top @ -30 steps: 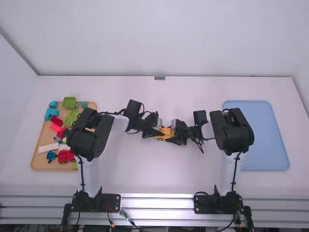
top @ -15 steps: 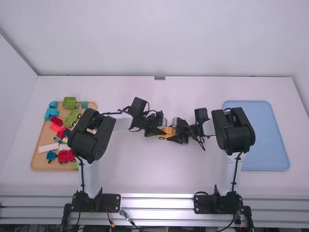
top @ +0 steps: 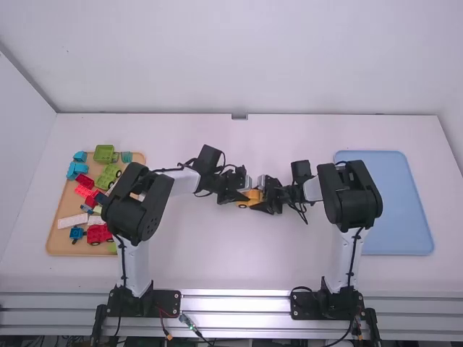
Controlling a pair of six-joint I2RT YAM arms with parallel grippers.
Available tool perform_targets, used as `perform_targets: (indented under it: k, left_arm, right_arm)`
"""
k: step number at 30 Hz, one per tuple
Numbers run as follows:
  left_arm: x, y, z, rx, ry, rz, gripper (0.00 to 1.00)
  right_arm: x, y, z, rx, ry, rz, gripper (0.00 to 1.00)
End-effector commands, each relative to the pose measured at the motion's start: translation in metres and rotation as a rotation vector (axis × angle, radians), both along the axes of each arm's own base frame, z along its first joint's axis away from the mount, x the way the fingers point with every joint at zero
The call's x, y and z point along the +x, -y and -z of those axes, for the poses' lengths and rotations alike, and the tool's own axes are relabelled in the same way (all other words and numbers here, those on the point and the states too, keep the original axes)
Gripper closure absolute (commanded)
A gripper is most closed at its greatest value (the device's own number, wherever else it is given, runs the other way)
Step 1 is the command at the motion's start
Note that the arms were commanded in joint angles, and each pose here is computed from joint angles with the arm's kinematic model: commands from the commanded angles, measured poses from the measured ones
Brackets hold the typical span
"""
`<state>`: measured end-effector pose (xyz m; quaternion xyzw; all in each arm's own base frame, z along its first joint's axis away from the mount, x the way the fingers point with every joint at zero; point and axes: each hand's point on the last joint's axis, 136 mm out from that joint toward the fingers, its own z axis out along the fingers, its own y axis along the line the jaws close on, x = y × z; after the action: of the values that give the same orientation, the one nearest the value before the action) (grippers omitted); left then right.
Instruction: Assemble lego blocks to make yellow taxi
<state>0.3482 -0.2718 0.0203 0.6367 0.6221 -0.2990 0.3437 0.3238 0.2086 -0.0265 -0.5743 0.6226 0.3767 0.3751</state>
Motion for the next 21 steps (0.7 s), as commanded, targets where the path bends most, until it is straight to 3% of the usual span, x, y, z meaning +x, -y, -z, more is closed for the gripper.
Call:
perform_targets:
  k: [1,21]
  left_arm:
    - [-0.023,-0.007,0.059,0.180,-0.060,-0.013,0.90]
    - [-0.024,-0.001,0.040,0.130,-0.048,0.004,0.70]
  right_arm:
    - [-0.011,-0.009,0.008,-0.021,-0.052,-0.016,0.56]
    - [-0.011,-0.009,0.008,-0.020,-0.053,-0.016,0.56]
